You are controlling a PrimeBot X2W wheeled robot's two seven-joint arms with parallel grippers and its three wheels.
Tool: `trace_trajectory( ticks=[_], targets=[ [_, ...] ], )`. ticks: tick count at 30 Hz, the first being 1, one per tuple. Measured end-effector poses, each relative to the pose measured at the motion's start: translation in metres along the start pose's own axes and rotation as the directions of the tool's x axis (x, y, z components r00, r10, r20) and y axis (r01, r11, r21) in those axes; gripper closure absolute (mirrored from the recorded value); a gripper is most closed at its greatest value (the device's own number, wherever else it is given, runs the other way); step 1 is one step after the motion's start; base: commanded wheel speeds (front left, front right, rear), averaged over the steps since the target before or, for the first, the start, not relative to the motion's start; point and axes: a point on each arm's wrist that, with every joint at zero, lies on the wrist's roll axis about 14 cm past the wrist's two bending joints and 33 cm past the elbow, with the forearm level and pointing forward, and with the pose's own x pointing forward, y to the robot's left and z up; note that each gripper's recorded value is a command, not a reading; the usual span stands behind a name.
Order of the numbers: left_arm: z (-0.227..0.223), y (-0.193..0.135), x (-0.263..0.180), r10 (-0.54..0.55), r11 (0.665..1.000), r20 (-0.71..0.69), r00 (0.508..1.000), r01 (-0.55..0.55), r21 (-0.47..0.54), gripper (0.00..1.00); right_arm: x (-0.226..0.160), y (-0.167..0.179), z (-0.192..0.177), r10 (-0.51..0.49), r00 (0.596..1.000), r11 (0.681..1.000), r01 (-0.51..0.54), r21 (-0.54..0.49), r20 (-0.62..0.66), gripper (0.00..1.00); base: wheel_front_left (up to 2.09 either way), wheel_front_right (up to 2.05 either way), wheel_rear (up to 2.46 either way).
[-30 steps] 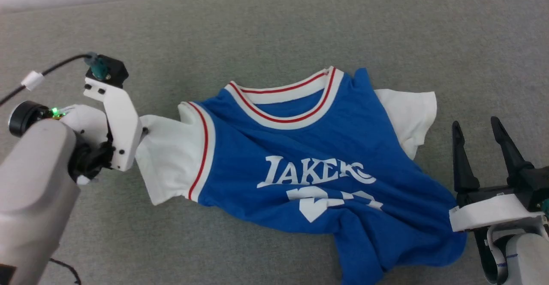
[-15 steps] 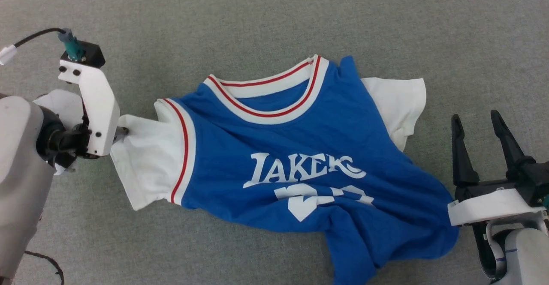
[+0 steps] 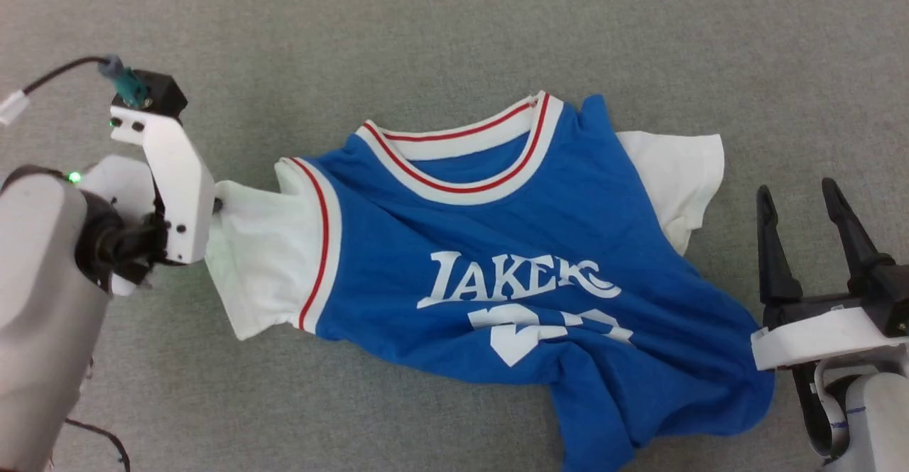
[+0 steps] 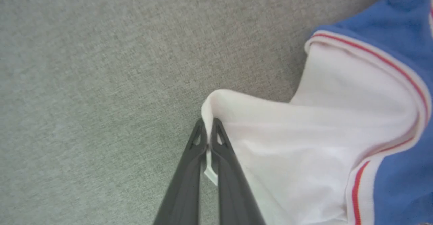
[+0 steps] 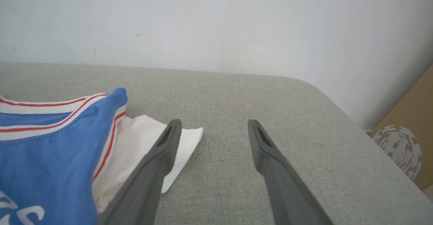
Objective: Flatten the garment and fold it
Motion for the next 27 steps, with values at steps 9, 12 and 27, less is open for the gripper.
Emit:
trace_trajectory(
  ticks=[9, 12, 27],
  targets=[
    [0.011, 0.009, -0.044, 0.117, 0.993, 0.302, 0.946, -0.114, -0.025, 1.0, 0.003, 0.005, -0.02, 0.124, 0.971, 0.989, -0.137, -0.049, -0.204, 0.0, 0.0, 0.0, 0.0],
    [0.004, 0.004, -0.061, 0.135, 0.991, 0.369, 0.92, -0.124, -0.054, 1.0, 0.003, 0.003, -0.04, 0.158, 0.904, 0.983, -0.181, -0.02, -0.398, 0.0, 0.0, 0.0, 0.0],
    [-0.026, -0.04, -0.117, 0.118, 0.993, 0.506, 0.855, -0.108, -0.049, 1.0, 0.061, 0.024, -0.026, 0.209, 0.654, 0.918, -0.387, -0.084, -0.727, 0.0, 0.0, 0.0, 0.0]
  ],
)
